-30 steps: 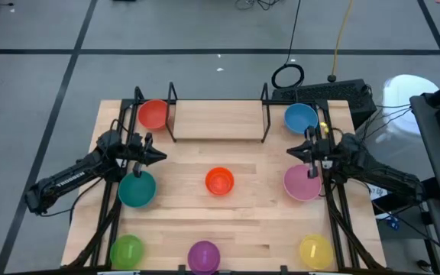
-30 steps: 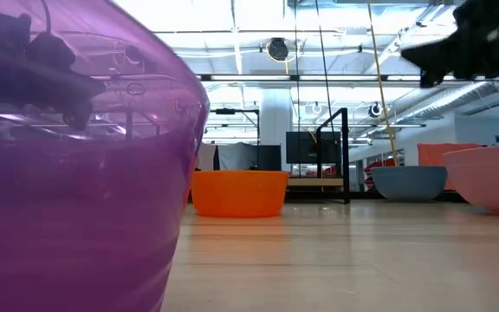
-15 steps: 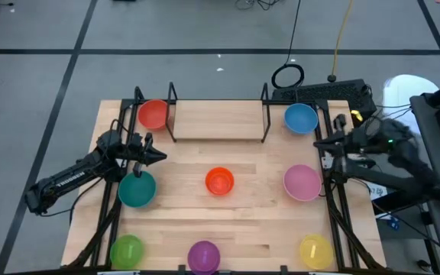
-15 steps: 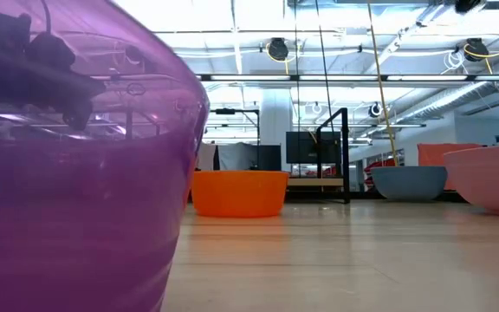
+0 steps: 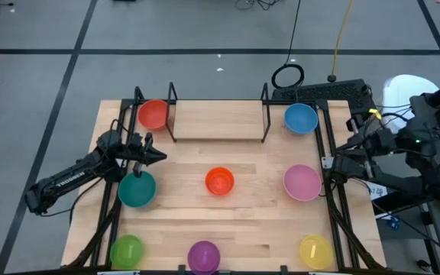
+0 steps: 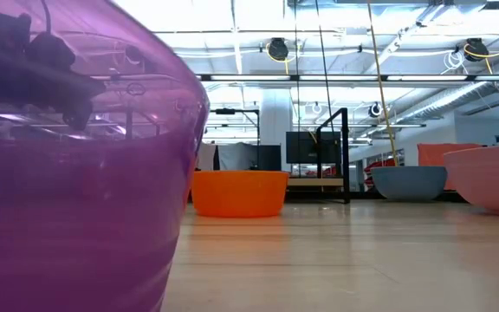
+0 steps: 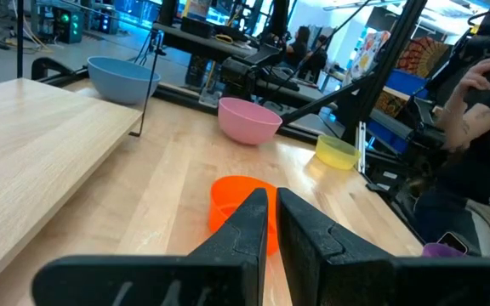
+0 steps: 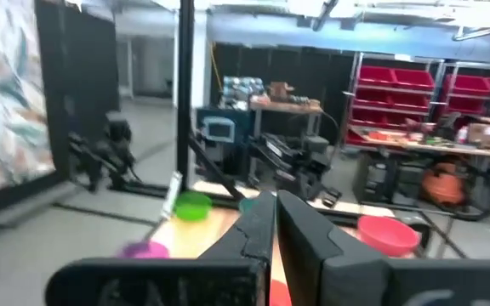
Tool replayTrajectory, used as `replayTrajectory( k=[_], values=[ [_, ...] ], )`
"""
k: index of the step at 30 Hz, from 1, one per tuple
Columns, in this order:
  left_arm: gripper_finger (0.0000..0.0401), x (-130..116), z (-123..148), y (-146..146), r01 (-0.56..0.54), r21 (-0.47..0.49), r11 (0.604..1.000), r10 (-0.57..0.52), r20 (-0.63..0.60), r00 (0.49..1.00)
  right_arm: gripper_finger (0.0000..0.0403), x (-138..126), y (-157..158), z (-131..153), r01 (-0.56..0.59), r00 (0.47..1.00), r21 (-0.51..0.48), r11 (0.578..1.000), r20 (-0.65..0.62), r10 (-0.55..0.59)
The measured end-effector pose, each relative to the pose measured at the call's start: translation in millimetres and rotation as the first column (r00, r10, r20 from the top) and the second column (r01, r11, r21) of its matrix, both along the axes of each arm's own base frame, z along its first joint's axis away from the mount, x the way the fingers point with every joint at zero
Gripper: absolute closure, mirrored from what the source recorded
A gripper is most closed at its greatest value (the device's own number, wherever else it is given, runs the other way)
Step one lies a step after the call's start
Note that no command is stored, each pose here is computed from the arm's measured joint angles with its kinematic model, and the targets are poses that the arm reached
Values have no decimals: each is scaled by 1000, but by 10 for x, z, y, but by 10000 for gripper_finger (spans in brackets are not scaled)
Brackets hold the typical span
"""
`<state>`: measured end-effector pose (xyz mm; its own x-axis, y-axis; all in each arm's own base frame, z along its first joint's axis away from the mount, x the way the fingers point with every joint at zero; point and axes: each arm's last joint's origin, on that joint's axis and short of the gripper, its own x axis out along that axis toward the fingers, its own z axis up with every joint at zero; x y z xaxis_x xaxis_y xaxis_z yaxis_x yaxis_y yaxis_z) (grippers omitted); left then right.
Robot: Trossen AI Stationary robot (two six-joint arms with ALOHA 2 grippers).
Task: Place and stack bowls onto a shelf
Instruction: Put the pink bowl on the shelf
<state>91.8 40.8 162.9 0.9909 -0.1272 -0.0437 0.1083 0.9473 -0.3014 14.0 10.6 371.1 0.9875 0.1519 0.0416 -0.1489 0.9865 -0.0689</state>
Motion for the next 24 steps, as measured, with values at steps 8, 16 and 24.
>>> replayTrajectory(
  k=[8, 16, 24],
  values=[
    [368, 0, 0, 0, 0, 0, 1000, 0, 0, 1000, 358, 16, -51, -179, 139, 978, -142, 980, -138, -159],
    [368, 0, 0, 0, 0, 0, 1000, 0, 0, 1000, 309, 54, -77, -310, 147, 937, -119, 982, -300, -177],
    [368, 0, 0, 0, 0, 0, 1000, 0, 0, 1000, 308, 426, -302, -498, 270, 705, -166, 948, -637, -312]
  ],
)
